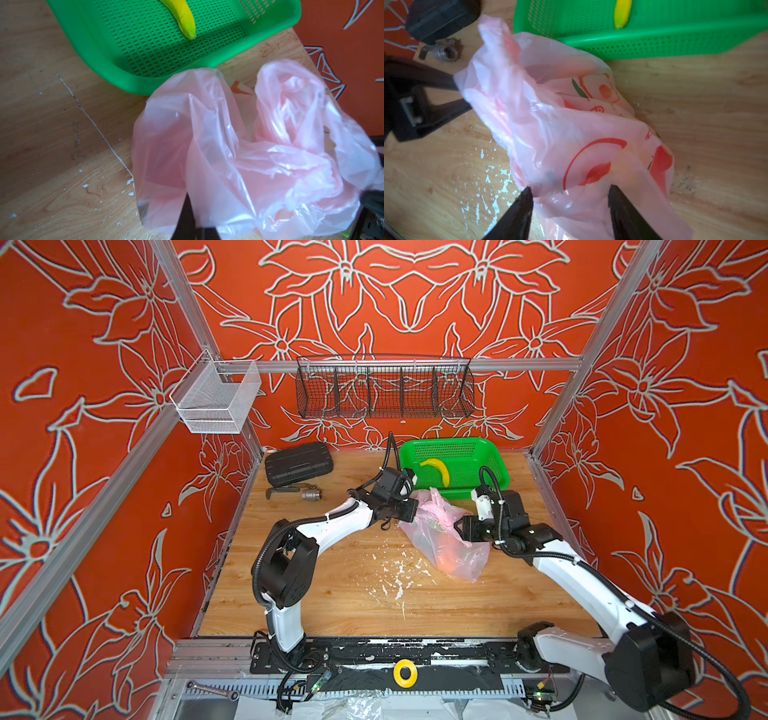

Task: Untie the knot of the plastic bag and take out the fruit
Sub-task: Untie the plastic bag at the center of the table.

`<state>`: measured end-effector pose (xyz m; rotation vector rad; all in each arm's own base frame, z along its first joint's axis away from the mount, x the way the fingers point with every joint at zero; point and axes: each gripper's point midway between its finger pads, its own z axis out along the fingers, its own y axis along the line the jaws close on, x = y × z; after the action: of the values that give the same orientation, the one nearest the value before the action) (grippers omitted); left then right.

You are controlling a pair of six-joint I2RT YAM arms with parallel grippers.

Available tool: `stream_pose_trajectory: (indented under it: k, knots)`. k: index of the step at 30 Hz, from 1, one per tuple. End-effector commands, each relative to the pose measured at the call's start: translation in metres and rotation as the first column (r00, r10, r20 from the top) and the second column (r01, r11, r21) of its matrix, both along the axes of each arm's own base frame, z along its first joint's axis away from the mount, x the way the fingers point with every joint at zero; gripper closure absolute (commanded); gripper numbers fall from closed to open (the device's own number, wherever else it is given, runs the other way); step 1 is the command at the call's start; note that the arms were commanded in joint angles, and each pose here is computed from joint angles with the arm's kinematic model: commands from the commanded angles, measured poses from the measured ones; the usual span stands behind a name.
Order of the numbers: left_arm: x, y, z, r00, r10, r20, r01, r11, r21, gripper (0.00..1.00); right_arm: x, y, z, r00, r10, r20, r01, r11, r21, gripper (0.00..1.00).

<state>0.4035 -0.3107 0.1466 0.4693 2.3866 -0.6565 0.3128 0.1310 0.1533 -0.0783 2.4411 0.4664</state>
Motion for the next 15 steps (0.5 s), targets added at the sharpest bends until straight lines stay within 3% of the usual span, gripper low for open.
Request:
stream_pose_trajectory:
  k: [1, 7, 15]
  knots:
    - [0.001, -0.006, 0.026, 0.999, -0.018, 0.047, 0.02, 0.999, -0.035, 1.0, 0.006, -0.003, 0.0, 1.0, -0.021, 0.002, 0.021, 0.999, -0.028, 0.58]
    - [0.003, 0.005, 0.022, 0.998, 0.024, 0.056, -0.025, 1.0, 0.013, 1.0, 0.009, -0.013, -0.002, 0.994, -0.103, 0.028, 0.104, 0.994, -0.024, 0.98]
    - [0.0, 0.026, 0.025, 0.992, 0.079, 0.1, -0.082, 0.996, 0.027, 1.0, 0.009, -0.046, 0.007, 0.973, -0.223, 0.052, 0.224, 0.975, -0.009, 1.0]
